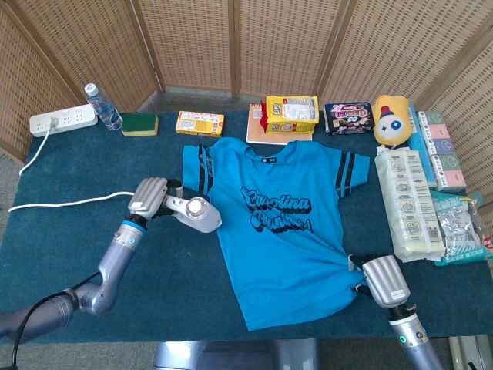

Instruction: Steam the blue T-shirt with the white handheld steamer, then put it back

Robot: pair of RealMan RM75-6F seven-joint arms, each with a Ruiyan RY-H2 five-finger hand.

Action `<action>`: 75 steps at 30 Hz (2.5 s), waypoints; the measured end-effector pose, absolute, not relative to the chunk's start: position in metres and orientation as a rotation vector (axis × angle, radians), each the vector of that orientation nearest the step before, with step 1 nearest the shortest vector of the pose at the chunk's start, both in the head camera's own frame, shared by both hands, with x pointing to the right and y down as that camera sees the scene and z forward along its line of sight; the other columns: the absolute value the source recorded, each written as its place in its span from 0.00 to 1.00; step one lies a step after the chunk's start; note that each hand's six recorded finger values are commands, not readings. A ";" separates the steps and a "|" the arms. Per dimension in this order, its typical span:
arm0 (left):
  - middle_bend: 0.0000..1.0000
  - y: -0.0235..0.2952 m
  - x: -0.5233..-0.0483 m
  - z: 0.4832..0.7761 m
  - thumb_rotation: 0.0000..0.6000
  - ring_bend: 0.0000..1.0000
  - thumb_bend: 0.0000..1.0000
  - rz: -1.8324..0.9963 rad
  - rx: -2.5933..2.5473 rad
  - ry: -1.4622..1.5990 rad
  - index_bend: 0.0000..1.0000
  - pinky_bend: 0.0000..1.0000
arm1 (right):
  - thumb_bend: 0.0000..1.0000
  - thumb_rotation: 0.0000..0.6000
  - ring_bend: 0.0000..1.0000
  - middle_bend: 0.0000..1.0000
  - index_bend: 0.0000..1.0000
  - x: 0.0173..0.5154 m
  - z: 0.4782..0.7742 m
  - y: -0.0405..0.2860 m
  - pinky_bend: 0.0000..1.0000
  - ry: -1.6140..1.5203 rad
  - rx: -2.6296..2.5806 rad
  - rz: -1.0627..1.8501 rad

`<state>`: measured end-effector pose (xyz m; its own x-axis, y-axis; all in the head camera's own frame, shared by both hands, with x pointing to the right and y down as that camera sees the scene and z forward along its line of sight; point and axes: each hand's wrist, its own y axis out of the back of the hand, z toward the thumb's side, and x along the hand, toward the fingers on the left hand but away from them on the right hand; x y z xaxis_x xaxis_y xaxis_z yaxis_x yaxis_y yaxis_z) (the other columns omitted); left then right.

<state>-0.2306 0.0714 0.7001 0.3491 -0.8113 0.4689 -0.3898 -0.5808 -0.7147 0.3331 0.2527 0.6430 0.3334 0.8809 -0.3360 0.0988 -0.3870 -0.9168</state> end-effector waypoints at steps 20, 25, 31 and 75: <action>0.76 0.112 -0.096 0.711 1.00 0.68 0.37 -0.973 -2.181 0.871 0.68 0.74 | 0.55 1.00 0.75 0.72 0.76 0.323 0.646 0.263 0.87 -0.850 -1.851 1.180; 0.76 0.123 -0.080 0.718 1.00 0.68 0.37 -0.959 -2.188 0.835 0.68 0.74 | 0.55 1.00 0.75 0.72 0.76 0.319 0.645 0.268 0.87 -0.824 -1.881 1.199; 0.76 0.134 -0.065 0.724 1.00 0.68 0.37 -0.940 -2.195 0.787 0.68 0.74 | 0.55 1.00 0.75 0.72 0.76 0.313 0.640 0.273 0.87 -0.811 -1.906 1.198; 0.76 0.133 -0.103 0.730 1.00 0.68 0.37 -0.929 -2.059 0.654 0.68 0.74 | 0.55 1.00 0.75 0.72 0.76 0.306 0.638 0.276 0.87 -0.802 -1.933 1.199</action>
